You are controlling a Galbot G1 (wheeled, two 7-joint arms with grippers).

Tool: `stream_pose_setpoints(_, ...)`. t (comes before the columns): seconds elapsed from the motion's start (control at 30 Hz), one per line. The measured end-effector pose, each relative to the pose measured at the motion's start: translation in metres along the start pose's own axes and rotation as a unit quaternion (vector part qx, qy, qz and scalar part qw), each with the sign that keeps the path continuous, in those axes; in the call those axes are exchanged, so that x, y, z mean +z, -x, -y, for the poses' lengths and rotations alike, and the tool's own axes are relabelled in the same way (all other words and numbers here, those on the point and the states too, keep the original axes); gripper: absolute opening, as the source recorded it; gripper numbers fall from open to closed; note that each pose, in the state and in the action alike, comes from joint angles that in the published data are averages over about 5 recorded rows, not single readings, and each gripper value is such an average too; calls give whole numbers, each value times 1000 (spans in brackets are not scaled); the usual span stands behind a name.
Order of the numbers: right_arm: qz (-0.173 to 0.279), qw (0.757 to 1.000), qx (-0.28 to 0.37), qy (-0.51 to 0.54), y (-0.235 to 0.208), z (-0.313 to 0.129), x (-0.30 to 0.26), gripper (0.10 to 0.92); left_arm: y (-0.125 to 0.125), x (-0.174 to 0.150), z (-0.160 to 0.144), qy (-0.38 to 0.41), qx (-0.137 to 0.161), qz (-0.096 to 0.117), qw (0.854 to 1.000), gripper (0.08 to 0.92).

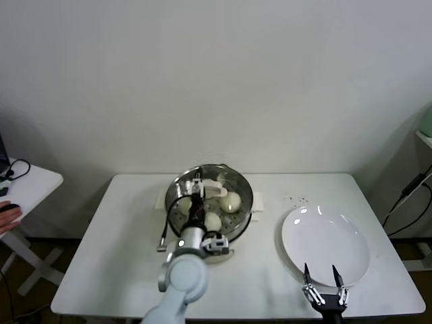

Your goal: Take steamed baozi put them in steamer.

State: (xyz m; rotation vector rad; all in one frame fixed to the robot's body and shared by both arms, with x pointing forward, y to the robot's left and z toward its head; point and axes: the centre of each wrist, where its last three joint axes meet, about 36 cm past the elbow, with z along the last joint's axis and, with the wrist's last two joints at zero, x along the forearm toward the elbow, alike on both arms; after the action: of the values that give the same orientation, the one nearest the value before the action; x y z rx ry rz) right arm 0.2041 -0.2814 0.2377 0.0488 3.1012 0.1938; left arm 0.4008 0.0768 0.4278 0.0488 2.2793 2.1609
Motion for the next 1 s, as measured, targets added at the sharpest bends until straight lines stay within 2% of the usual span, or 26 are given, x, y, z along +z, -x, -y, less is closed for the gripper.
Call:
stream_pose_setpoints(0.77, -6, 1000, -1, -1, 0, 0, 3, 823, -22, 29, -23, -31, 2, 10, 999, 823)
stream_pose_setpoints(1.0, -10, 1000, -4, -3, -1, -4, 4, 823, -32, 46, -27, -55, 1, 4, 998, 823)
